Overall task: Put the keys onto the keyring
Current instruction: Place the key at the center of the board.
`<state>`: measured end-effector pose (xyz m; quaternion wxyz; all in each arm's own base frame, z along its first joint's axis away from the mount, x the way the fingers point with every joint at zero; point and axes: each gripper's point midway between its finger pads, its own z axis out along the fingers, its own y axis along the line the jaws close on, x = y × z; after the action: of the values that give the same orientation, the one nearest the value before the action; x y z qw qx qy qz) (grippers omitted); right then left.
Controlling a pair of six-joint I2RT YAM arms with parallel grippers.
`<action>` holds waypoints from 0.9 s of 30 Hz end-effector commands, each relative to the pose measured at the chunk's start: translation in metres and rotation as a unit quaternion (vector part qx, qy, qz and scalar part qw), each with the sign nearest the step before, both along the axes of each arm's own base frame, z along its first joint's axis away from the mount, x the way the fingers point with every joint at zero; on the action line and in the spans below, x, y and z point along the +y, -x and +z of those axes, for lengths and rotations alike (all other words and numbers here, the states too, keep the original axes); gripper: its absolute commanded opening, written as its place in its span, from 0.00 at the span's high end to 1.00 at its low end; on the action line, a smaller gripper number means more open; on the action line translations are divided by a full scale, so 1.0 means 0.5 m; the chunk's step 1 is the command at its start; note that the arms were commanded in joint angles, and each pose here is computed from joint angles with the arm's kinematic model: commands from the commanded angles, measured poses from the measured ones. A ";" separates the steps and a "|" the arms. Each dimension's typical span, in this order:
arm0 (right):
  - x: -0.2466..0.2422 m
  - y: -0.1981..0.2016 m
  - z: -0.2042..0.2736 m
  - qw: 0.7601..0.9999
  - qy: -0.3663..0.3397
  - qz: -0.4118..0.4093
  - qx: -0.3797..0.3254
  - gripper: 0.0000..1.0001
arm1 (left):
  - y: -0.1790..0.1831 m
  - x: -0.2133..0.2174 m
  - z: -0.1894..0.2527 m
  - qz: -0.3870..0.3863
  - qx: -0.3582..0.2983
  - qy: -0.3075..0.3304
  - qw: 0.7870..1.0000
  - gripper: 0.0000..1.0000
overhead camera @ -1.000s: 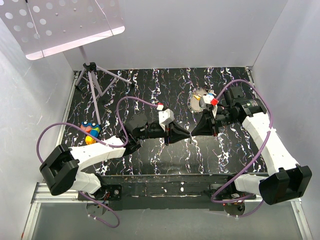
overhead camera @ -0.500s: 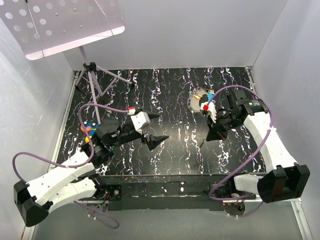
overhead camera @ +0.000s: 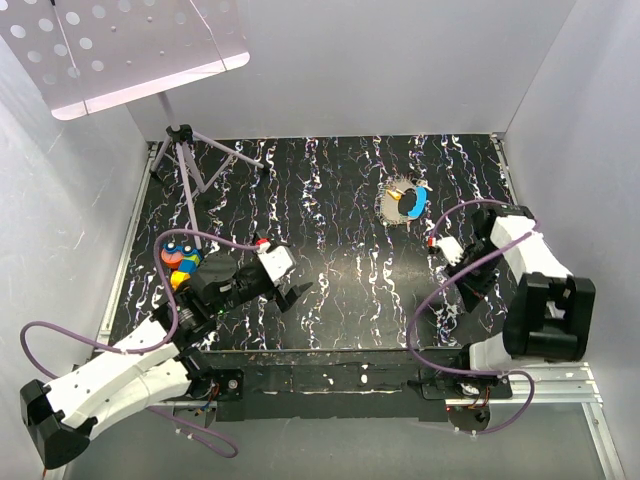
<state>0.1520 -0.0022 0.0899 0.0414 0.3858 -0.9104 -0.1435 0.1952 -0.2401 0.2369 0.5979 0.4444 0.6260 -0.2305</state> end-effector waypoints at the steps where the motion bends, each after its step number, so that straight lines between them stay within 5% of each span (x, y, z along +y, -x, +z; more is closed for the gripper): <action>1: -0.036 -0.026 -0.035 0.997 0.058 -0.027 0.032 0.99 | -0.001 0.014 0.032 0.009 -0.027 0.013 1.000 0.02; 27: 0.050 -0.189 -0.106 0.991 0.099 -0.049 0.076 0.99 | 0.012 0.010 0.048 -0.007 -0.029 0.025 0.999 0.02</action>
<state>0.2390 0.0190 0.0313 0.1393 0.3248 -0.9311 -0.0904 0.1899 -0.2354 0.2527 0.6182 0.4396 0.6075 -0.2357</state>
